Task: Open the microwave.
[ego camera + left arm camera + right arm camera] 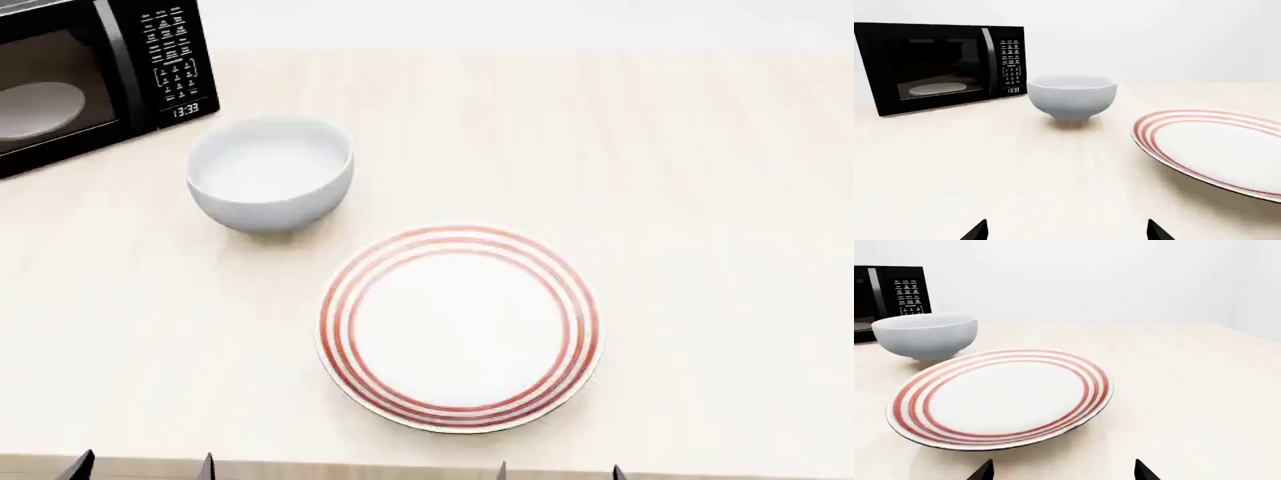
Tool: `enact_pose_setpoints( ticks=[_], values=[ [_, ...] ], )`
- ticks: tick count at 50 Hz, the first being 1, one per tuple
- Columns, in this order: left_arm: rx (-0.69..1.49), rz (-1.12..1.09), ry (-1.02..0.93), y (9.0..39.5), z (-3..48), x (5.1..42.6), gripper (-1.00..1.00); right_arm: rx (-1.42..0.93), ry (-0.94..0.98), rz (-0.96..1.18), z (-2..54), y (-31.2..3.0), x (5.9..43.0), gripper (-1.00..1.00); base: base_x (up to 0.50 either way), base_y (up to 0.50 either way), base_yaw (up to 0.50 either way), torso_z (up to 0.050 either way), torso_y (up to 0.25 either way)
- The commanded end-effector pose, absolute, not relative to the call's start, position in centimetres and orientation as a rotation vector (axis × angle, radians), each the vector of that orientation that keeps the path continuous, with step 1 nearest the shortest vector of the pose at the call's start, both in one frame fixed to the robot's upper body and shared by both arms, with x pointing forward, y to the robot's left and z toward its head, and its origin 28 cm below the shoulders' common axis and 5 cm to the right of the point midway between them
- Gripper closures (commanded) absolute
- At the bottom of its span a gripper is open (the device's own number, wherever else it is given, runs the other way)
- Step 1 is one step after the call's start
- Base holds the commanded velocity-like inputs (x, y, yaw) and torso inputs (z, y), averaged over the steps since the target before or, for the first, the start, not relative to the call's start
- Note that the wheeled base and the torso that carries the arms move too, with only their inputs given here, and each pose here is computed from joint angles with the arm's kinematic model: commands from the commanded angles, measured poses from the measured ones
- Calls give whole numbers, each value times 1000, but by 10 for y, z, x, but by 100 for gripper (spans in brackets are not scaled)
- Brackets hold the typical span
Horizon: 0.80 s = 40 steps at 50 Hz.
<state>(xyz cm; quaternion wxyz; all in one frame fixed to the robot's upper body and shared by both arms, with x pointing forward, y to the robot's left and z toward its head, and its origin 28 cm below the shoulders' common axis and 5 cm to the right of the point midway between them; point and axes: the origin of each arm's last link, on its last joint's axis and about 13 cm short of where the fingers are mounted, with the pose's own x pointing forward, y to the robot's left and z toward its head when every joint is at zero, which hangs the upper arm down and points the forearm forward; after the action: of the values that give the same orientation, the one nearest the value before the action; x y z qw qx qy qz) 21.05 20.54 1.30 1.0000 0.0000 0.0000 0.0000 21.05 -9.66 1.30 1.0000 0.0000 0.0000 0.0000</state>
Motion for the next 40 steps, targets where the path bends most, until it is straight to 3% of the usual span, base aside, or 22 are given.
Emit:
enact_pose_setpoints(
  ticks=[1,10,21,40],
  values=[
    [9,6,-14,208,16,208,-100,7,-26,0,17,-96,209,-100,0,0,0,0,0],
    [8,10,-56,209,26,202,-100,68,-178,19,39,-96,199,-100,0,0,0,0,0],
    [17,-7,-87,208,30,197,-100,76,-219,42,44,-96,197,-100,23,29,0,0,0],
    [15,-8,-66,208,23,200,-100,68,-205,58,38,-94,200,-100,197,365,0,0,0]
  ],
)
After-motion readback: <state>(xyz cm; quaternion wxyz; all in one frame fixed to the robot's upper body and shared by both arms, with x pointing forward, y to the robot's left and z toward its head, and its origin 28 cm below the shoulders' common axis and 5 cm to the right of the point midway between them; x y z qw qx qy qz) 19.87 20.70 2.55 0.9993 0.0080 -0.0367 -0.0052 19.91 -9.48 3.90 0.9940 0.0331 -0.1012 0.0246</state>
